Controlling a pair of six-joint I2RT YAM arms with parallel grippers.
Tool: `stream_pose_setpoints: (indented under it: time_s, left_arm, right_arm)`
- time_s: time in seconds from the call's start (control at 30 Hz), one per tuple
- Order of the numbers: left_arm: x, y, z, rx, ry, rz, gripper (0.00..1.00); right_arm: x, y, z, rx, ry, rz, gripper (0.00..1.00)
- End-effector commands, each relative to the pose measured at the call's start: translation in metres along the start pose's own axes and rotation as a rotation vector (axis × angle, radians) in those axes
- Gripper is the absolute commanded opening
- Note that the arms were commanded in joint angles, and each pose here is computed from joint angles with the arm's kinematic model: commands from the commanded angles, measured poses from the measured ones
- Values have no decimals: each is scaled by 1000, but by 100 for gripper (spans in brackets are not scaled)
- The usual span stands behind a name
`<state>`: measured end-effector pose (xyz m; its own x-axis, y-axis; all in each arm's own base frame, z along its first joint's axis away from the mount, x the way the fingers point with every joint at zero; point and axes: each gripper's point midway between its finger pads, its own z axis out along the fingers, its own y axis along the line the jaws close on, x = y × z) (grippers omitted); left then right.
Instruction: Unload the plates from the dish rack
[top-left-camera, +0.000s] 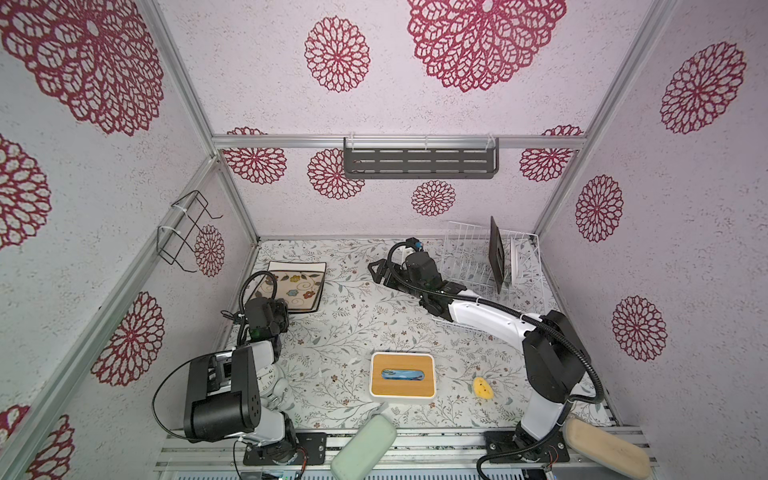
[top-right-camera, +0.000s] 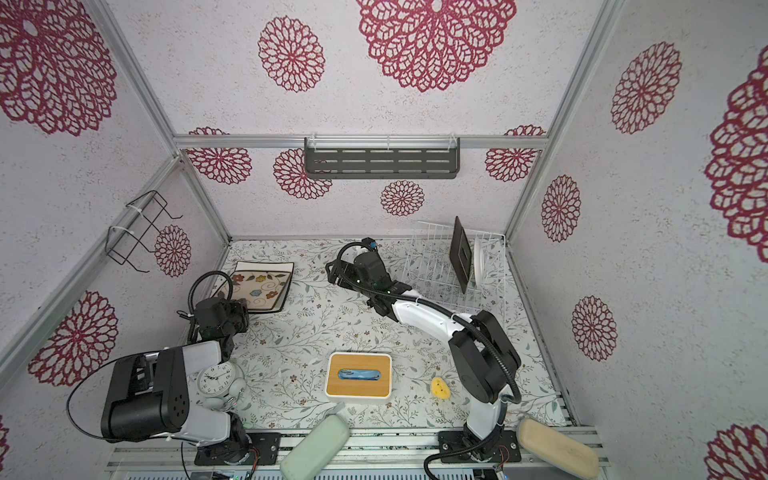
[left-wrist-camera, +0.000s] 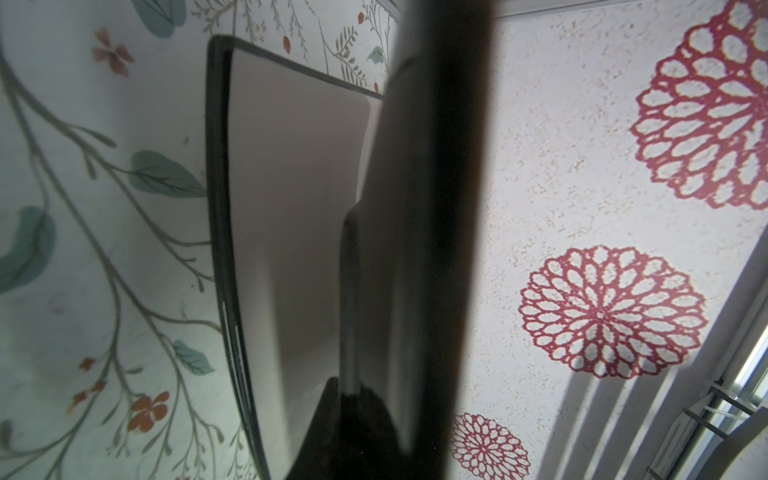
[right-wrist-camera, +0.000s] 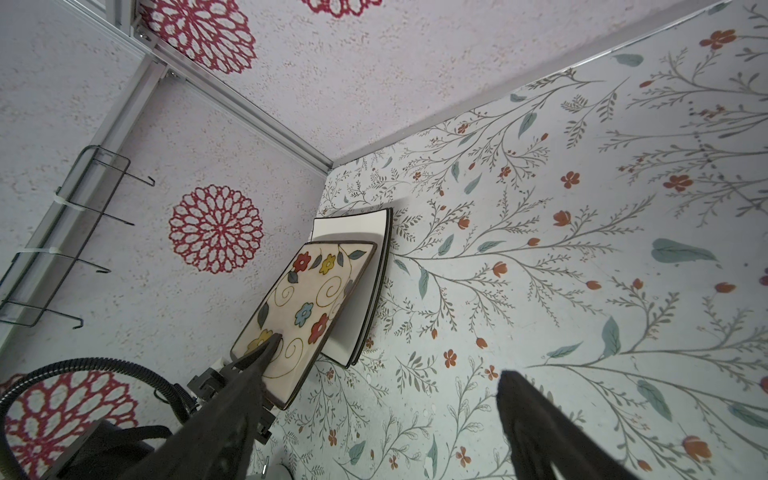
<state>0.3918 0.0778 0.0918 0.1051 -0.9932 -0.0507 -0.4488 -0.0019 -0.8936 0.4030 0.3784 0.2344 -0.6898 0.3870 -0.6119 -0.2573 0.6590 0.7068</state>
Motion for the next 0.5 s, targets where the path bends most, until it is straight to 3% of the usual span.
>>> stream_pose_setpoints:
  time_s: [0.0,0.47]
  left_arm:
    - [-13,-90,-9,301,-36,16,0]
    - [-13,-84,-1,277,-37,26,0]
  right_arm:
    - [-26,21,-11,-26,-79,-26,91]
    - [-32,33,-10,-51,-90,-19,91]
